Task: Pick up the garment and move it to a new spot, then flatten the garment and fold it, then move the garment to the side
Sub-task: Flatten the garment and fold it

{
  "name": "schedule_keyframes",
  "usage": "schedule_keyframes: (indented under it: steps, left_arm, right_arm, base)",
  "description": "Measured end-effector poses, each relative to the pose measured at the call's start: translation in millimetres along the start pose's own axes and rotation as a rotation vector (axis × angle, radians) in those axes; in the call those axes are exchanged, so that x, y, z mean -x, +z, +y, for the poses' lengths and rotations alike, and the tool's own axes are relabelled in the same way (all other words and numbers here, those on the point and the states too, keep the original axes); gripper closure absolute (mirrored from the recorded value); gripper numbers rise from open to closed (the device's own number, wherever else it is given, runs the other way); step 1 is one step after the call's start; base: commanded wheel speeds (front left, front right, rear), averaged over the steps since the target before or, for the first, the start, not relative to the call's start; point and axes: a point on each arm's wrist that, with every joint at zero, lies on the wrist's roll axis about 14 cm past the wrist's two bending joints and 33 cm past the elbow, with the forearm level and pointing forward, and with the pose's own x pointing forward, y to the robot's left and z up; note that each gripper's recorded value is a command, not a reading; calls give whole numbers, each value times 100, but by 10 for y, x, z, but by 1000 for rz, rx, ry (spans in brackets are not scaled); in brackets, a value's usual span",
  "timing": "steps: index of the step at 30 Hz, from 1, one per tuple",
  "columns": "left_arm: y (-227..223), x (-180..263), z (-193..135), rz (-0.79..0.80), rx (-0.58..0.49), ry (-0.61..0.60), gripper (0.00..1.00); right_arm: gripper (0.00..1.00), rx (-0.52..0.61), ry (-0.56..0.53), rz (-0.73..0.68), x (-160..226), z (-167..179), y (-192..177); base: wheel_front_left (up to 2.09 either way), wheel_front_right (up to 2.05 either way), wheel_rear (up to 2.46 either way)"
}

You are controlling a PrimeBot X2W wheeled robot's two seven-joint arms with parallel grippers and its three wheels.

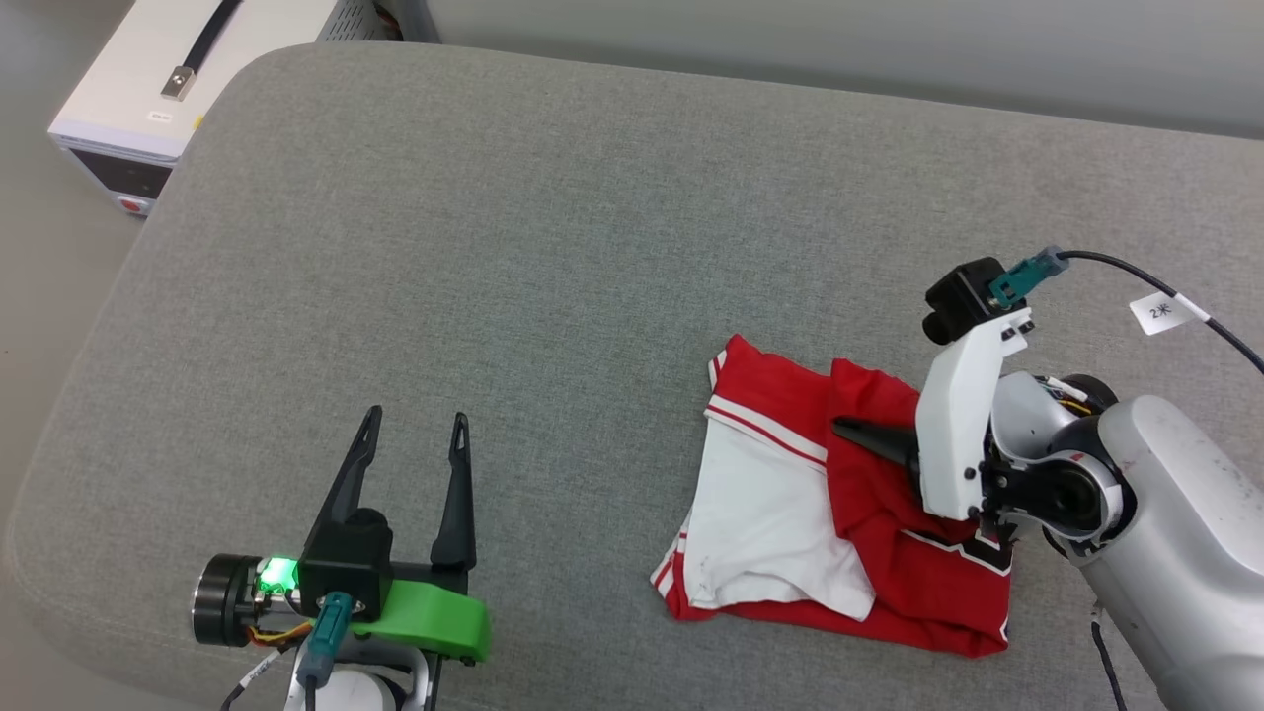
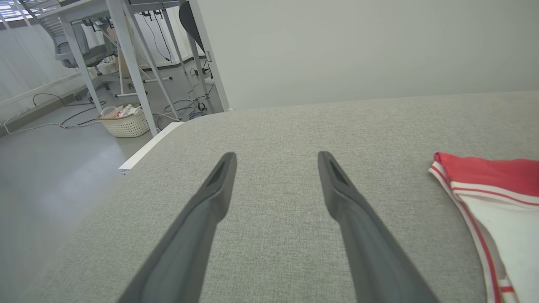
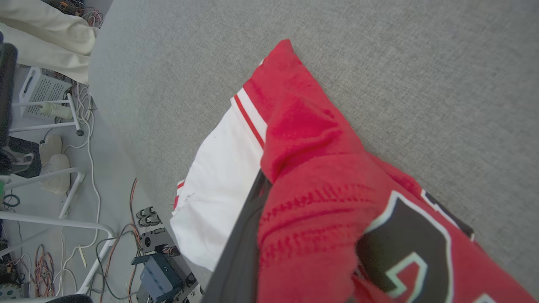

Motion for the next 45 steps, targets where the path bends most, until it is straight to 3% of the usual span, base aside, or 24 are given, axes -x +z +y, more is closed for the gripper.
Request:
schedule_keyframes:
  steps: [8,9,10,11,17,22,30,37,45]
  left_arm:
    - [-55,-27,32,19,0,16,0]
    - [-59,-28,31,20,2,17,0]
    - [-58,-30,29,20,3,18,0]
    - [-56,-29,29,19,4,18,0]
    - [4,-21,53,-2,4,19,0]
    - [71,-18,50,-26,-3,5,0]
    - [160,-42,-89,-60,7,-44,0]
    - [217,-51,-191,-81,8,-81,0]
    - [279,-37,-275,-103,10,-110,0]
  right_arm:
    - [100,7,-14,83,-298,-27,-141]
    - [87,7,-12,87,-314,-16,-159]
    - [64,9,-11,88,-320,-7,-170]
    - [0,15,-10,90,-318,8,-178]
    - [0,85,0,-97,-103,131,176]
    - [0,126,-30,-314,323,108,473]
    - [0,242,-262,-730,1227,-213,829]
    - [0,341,-481,-990,1866,-364,741]
    - [0,344,-657,-1125,2220,-396,353]
  base:
    - [0,0,0]
    - [0,0,0]
    - [0,0,0]
    - [0,0,0]
    - [0,0,0]
    - [0,0,0]
    - [0,0,0]
    - [0,0,0]
    - [0,0,0]
